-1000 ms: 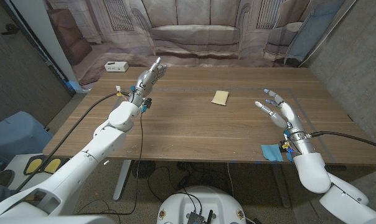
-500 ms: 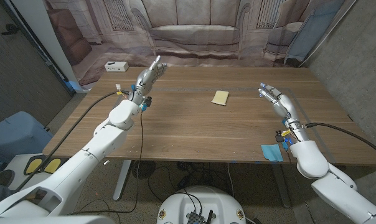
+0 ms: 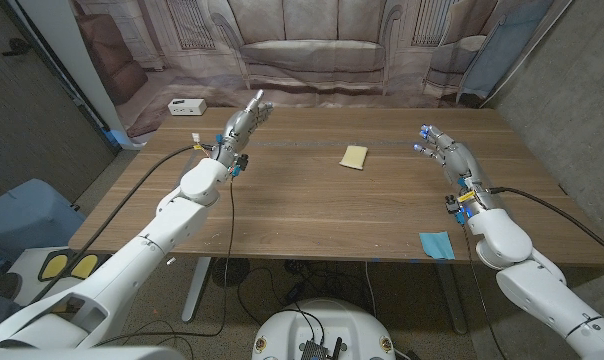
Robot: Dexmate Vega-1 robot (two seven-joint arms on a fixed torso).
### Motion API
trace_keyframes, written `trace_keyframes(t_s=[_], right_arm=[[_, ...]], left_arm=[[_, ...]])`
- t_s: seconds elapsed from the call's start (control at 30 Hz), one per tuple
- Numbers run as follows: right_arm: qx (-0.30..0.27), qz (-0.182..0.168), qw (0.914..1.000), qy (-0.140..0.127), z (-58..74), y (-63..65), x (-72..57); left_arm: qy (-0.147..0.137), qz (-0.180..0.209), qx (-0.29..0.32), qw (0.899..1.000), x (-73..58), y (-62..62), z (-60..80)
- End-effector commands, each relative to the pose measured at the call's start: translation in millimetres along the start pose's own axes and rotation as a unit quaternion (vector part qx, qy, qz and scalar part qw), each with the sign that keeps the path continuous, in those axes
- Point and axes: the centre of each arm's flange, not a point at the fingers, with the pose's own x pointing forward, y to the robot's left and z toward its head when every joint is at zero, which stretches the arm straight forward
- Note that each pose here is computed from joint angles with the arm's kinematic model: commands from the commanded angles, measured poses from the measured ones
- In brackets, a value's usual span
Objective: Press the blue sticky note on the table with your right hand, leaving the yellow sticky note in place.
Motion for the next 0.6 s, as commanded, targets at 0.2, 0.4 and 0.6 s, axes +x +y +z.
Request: trace_keyframes(t_s=[0.2,0.4,0.6], right_arm=[[0.118,0.087,0.9889,-0.018,-18.6,-5.5,59.2],[0.116,0.091,0.9889,-0.018,-24.8,1.4,66.4],[0.128,0.09,0.9876,-0.005,-34.4,5.4,70.7]], left_arm=[[0.005,0.013,-0.012,1.0,-5.0,-1.3,4.5],[0.013,0.008,-0.012,1.0,-8.9,2.5,4.0],[0.011,0.024,-0.016,1.0,-9.3,10.1,-4.5]])
